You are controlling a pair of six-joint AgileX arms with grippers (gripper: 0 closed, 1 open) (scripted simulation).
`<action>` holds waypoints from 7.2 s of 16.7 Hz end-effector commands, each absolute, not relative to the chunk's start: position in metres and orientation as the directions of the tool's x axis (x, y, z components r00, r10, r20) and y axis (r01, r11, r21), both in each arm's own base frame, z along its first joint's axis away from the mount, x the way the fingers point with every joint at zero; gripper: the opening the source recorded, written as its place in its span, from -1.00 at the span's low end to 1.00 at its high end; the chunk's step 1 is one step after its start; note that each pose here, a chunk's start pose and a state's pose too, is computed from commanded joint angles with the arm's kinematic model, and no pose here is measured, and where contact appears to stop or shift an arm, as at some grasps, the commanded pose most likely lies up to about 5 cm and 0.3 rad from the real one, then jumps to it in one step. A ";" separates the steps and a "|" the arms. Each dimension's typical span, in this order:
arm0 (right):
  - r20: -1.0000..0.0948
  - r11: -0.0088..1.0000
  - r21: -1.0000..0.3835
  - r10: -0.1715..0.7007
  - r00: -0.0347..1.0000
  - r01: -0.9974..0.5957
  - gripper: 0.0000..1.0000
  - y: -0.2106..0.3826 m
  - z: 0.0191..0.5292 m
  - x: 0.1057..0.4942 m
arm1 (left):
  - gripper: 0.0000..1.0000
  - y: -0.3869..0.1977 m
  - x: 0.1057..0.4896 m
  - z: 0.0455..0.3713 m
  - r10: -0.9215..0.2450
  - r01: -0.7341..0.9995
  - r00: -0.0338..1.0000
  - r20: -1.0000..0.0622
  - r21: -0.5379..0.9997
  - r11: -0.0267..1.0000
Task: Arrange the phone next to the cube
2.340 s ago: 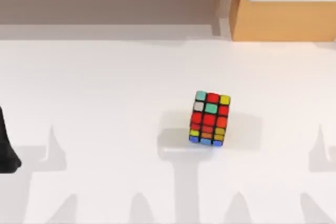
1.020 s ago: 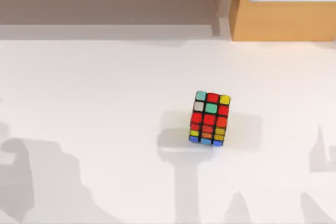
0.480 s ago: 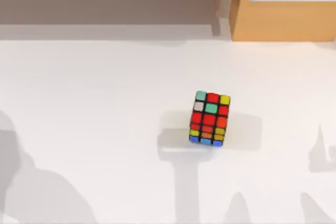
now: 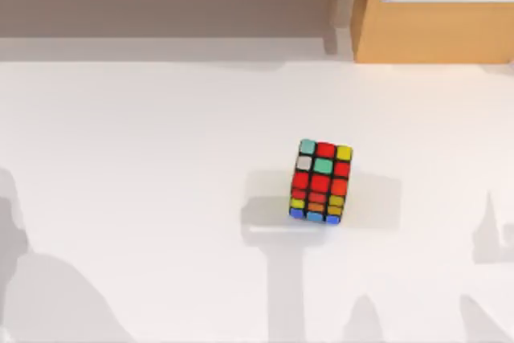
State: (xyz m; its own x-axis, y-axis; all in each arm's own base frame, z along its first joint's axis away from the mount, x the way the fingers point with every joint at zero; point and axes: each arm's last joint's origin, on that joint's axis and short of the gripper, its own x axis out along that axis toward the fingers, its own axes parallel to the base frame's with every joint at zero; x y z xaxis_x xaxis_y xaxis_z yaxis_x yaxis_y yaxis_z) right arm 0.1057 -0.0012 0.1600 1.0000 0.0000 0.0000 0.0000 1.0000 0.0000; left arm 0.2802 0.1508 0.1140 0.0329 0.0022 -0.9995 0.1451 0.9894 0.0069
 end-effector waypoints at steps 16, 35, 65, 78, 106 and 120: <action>0.000 1.000 0.000 0.000 1.000 0.000 1.00 -0.001 0.160 0.106 | -0.66 0.151 0.280 0.106 0.000 0.145 0.029 -1.000 0.004 0.989; 0.000 1.000 0.000 0.000 1.000 0.000 1.00 -0.001 0.160 0.106 | -1.00 0.149 0.280 0.134 -0.006 0.143 0.043 -0.999 0.000 0.990; 0.000 1.000 0.000 0.000 1.000 0.000 1.00 -0.001 0.160 0.106 | -1.00 -0.158 0.366 0.185 -0.015 0.039 0.050 -0.999 -0.014 0.999; 0.000 1.000 0.000 0.000 1.000 0.000 1.00 -0.001 0.160 0.106 | -1.00 -0.209 0.351 0.178 -0.002 0.018 0.017 -1.000 -0.001 1.000; 0.000 1.000 0.000 0.000 1.000 0.000 1.00 -0.001 0.160 0.106 | -1.00 -0.246 0.338 0.236 -0.031 0.064 0.335 -0.942 -0.010 0.998; 0.000 1.000 0.000 0.000 1.000 0.000 1.00 -0.001 0.160 0.106 | -1.00 -0.220 0.354 0.192 -0.089 0.032 0.180 -0.980 -0.085 0.996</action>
State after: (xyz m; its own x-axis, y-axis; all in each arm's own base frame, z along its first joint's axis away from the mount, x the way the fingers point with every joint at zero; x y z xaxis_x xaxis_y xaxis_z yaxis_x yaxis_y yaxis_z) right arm 0.1057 -0.0012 0.1600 1.0000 0.0000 0.0000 0.0000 1.0000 0.0000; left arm 0.3537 -0.2204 0.1921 0.1805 -0.0890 -0.9795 0.0320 0.9959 -0.0846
